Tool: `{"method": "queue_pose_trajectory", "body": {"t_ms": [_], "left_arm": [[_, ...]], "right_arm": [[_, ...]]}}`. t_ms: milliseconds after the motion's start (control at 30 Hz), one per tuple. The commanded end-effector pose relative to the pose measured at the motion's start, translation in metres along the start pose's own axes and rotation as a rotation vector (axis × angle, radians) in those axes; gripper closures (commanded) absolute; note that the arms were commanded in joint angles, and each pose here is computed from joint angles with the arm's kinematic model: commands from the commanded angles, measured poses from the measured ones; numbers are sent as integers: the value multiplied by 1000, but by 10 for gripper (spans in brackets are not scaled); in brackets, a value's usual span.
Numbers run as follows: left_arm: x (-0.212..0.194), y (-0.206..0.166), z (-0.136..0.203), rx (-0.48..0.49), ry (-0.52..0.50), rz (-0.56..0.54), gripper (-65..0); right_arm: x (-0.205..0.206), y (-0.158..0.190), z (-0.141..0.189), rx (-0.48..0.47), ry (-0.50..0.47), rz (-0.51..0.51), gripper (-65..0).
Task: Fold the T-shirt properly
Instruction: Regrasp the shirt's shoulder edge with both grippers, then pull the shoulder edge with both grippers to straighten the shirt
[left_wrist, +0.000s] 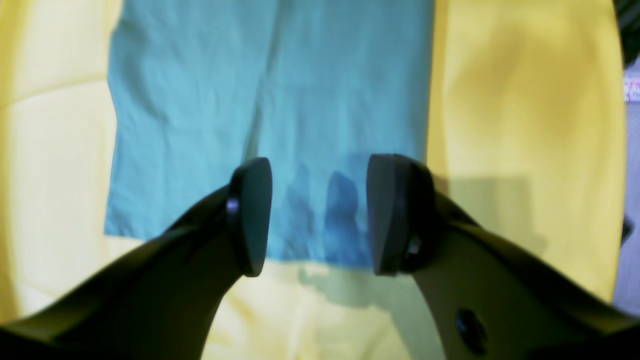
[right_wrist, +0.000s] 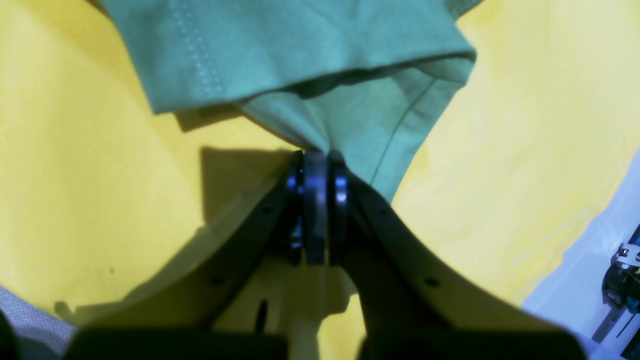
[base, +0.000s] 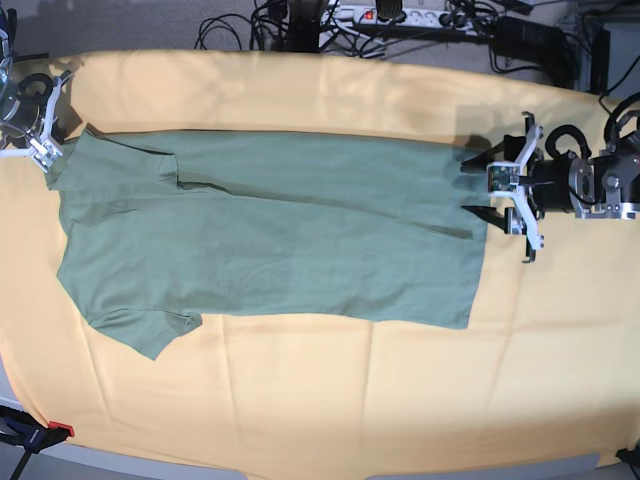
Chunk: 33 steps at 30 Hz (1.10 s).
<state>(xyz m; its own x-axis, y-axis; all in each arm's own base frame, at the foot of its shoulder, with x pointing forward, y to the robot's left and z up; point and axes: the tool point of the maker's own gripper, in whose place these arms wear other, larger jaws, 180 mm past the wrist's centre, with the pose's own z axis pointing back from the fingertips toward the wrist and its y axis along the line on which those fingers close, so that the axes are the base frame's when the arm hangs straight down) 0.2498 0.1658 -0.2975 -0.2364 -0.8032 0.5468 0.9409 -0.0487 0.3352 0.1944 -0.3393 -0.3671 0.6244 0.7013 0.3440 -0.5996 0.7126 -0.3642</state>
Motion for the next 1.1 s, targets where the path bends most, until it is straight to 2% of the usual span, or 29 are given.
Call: {"method": "queue_pose_trajectory", "body": {"t_ms": [0, 300, 500, 633, 867, 1067], "left_arm": [[1, 3, 6, 8, -1, -10, -315], [-21, -30, -5, -65, 86, -66, -315], [-22, -29, -13, -59, 95, -93, -315], [-24, -28, -25, -51, 75, -71, -315], [-34, -27, -27, -50, 109, -86, -314], [-42, -21, -26, -24, 153, -137, -270]], "right_arm": [[4, -14, 4, -37, -3, 19, 0], [4, -15, 4, -40, -5, 18, 0], [5, -14, 4, -38, -6, 16, 0], [4, -15, 4, -38, -3, 16, 0], [4, -14, 4, -38, -3, 16, 0], [4, -15, 4, -39, -3, 17, 0]]}}
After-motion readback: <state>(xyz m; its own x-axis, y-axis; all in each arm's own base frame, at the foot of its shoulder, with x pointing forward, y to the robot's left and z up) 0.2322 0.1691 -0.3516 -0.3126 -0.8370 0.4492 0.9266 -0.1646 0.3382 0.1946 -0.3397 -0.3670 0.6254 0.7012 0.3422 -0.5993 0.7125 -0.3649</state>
